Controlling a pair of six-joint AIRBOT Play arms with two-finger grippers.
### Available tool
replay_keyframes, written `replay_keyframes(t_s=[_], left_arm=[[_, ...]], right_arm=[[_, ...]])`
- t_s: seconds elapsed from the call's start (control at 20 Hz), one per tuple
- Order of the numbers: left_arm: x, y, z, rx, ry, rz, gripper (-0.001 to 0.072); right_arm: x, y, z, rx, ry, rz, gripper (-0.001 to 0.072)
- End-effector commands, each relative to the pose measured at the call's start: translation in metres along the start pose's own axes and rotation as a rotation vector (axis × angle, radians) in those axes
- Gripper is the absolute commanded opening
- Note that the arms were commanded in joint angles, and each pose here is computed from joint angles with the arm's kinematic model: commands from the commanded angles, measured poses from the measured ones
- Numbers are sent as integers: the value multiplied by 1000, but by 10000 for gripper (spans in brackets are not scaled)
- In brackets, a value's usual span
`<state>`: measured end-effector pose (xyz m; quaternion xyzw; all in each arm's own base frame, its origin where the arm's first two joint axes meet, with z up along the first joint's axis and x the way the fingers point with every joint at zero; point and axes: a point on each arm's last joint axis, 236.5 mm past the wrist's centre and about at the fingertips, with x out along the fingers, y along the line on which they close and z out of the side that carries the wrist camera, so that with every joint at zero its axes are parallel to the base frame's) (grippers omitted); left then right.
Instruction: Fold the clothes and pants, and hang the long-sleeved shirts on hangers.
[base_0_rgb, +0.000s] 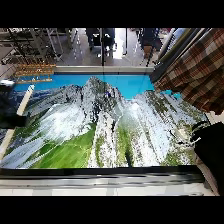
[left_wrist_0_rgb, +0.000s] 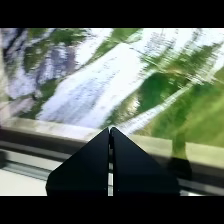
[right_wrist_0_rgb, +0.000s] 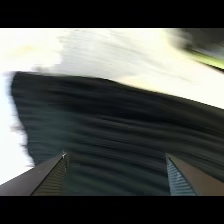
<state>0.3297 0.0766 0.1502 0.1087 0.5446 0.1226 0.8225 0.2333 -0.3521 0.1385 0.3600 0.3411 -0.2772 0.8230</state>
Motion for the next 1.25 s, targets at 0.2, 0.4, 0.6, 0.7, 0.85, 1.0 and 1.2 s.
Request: replay_keyframes(t_s=[0.2,0.4,0.6,0.7,0.85,1.0,1.2], left_arm=[[4,86,9,-190,-75,227,22],[4,85,8,-190,-71,226,22],[4,85,9,-190,-73,226,22],[4,85,9,-190,-73,226,22],[4,85,9,-190,-73,226,22],[4,85,9,-190,-73,226,22],[4,85,9,-190,-73,226,22]], right_arm=[[59,209,-168,-509,523,291,695],[75,264,-213,-902,486,301,694],[86,328,-183,-1064,181,379,47],[86,350,-150,-1040,14,383,47],[83,372,-109,-1000,-188,379,47],[78,382,-87,-977,-294,375,47],[76,385,-81,-969,-326,374,47]])
